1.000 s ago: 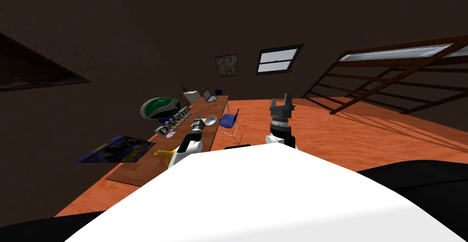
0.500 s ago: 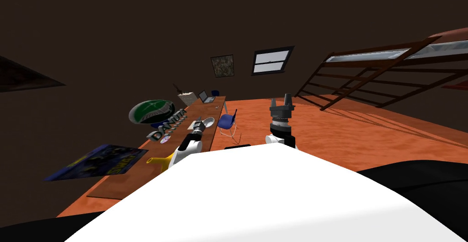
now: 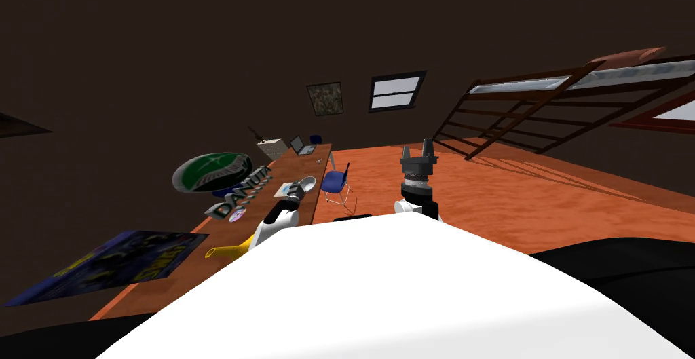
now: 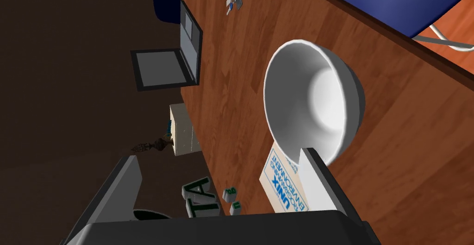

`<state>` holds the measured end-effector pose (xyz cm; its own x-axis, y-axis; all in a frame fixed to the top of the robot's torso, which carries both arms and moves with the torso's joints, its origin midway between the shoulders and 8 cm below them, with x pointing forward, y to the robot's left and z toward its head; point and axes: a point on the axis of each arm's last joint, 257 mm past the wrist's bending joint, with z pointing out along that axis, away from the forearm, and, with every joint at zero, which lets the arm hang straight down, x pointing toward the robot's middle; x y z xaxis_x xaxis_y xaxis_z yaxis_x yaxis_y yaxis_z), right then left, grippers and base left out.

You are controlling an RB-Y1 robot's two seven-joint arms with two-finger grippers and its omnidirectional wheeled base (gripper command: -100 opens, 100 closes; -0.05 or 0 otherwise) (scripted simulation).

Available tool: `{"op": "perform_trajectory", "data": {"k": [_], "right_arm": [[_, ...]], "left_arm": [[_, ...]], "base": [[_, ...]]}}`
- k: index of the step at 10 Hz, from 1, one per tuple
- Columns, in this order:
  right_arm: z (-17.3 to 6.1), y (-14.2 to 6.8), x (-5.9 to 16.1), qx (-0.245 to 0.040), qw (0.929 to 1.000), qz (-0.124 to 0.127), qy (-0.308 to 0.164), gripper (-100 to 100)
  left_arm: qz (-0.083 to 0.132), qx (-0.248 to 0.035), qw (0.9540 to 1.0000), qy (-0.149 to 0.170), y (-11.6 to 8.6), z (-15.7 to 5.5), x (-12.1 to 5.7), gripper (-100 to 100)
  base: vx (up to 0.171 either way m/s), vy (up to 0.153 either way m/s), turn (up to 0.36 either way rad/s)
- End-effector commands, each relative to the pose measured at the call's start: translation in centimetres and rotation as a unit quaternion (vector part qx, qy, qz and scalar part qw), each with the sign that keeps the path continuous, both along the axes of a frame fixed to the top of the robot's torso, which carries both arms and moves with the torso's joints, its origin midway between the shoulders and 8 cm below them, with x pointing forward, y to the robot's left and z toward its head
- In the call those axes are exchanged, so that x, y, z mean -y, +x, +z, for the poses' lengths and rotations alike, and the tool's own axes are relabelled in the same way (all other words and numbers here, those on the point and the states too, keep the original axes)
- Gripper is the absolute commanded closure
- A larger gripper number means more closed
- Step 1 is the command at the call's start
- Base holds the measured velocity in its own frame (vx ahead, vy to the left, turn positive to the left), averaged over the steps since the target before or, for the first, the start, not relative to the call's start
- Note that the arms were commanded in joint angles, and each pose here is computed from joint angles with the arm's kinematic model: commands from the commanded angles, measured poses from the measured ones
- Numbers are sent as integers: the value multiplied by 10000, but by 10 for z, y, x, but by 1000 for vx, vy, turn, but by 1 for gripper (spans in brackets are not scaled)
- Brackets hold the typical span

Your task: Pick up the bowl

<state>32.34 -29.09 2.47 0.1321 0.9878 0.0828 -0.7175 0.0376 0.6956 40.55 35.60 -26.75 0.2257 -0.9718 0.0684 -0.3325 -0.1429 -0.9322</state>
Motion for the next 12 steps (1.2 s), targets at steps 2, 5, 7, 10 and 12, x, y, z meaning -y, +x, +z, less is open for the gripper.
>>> {"op": "perform_trajectory", "data": {"k": [2,5,7,10,12], "right_arm": [[0,0,0,0,10000,0,0,0],[0,0,0,0,10000,0,0,0],[0,0,0,0,10000,-1,0,0],[0,0,0,-1,10000,-1,0,0],[0,0,0,-1,10000,-1,0,0]], "left_arm": [[147,-428,9988,-193,-8,-26,-9,-100],[326,-911,9944,-420,-24,-53,-18,-100],[422,-1210,9902,-546,-35,-69,-21,-100],[596,-1640,9817,-765,-53,-92,-27,-100],[757,-2012,9718,-966,-71,-112,-31,-100]], "base": [[37,26,-83],[43,24,-95],[42,35,-55],[62,40,-64],[79,33,-77]]}}
